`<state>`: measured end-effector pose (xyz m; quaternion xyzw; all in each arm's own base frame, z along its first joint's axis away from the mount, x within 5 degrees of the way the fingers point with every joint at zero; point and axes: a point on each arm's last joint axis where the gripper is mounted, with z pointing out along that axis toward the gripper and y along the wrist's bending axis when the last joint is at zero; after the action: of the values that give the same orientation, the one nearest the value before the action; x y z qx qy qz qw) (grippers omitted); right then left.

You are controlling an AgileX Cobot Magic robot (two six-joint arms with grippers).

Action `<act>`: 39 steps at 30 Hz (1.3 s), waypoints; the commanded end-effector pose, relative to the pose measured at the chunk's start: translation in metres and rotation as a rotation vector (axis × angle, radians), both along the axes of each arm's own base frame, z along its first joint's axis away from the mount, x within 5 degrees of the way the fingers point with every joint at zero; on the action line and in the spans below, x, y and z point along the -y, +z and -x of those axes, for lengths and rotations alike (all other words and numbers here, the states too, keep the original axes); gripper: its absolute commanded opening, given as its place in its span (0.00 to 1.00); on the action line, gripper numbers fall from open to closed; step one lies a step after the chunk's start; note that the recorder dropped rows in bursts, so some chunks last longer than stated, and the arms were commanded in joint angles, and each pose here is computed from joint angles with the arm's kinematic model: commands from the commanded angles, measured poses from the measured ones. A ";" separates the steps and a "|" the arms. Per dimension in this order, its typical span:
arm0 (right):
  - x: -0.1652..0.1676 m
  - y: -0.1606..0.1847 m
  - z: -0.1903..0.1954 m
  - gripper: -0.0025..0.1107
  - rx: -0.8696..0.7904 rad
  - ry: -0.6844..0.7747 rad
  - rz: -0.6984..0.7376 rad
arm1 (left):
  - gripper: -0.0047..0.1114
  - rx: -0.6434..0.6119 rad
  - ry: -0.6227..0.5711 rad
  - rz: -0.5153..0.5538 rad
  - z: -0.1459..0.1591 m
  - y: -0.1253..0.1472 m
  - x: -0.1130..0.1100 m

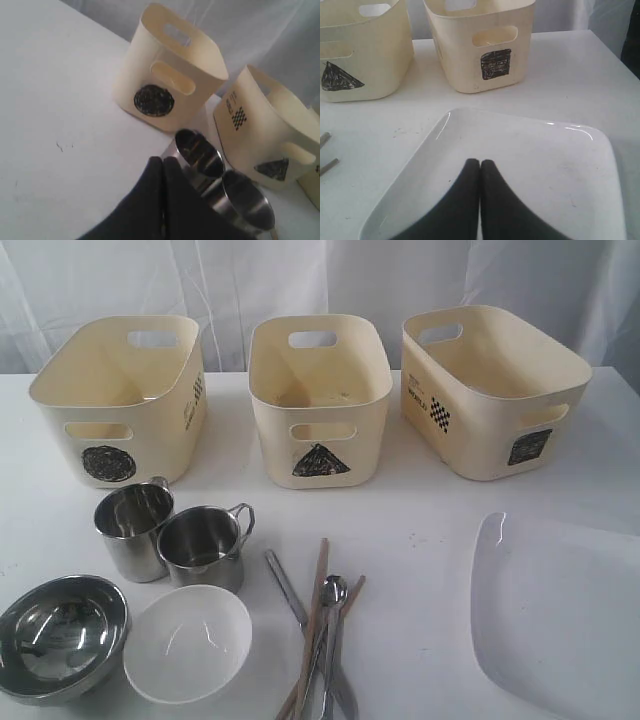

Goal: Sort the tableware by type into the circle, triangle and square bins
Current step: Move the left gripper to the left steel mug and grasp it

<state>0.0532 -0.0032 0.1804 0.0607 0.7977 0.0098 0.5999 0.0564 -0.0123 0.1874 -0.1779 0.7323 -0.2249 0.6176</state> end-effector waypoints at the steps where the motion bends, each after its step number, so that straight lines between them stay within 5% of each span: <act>1: 0.000 0.001 0.000 0.02 0.017 0.002 0.008 | 0.04 0.112 0.103 0.039 -0.001 0.009 -0.009; 8: 0.000 0.001 0.000 0.02 0.017 0.002 0.008 | 0.04 0.375 0.387 0.074 0.003 0.045 -0.035; 12: 0.000 0.001 0.000 0.02 0.017 0.002 0.008 | 0.04 0.326 0.460 0.021 -0.008 0.081 -0.042; 15: 0.000 0.001 0.000 0.02 0.017 0.002 0.008 | 0.04 0.221 0.366 -0.093 -0.034 0.112 -0.036; 19: 0.000 0.001 0.000 0.02 0.017 0.002 0.008 | 0.04 0.052 -0.041 -0.309 -0.094 0.144 -0.006; 26: 0.000 0.001 0.000 0.02 0.017 0.002 0.008 | 0.04 -0.320 -0.459 -0.125 -0.181 0.115 0.020; 31: 0.000 0.001 0.000 0.02 0.017 0.002 0.008 | 0.04 -0.862 -0.564 -0.044 -0.204 0.042 0.018; 36: 0.000 0.001 0.000 0.02 0.017 0.002 0.008 | 0.04 -0.856 -0.579 -0.108 -0.208 0.036 0.016; 39: 0.000 0.001 0.000 0.02 0.017 0.002 0.008 | 0.04 -0.791 -0.484 -0.122 -0.216 0.038 0.011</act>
<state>0.0532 -0.0032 0.1804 0.0597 0.7978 0.0091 0.5999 0.2680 -0.0249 0.2198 -0.0201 0.9498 -0.2403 0.1995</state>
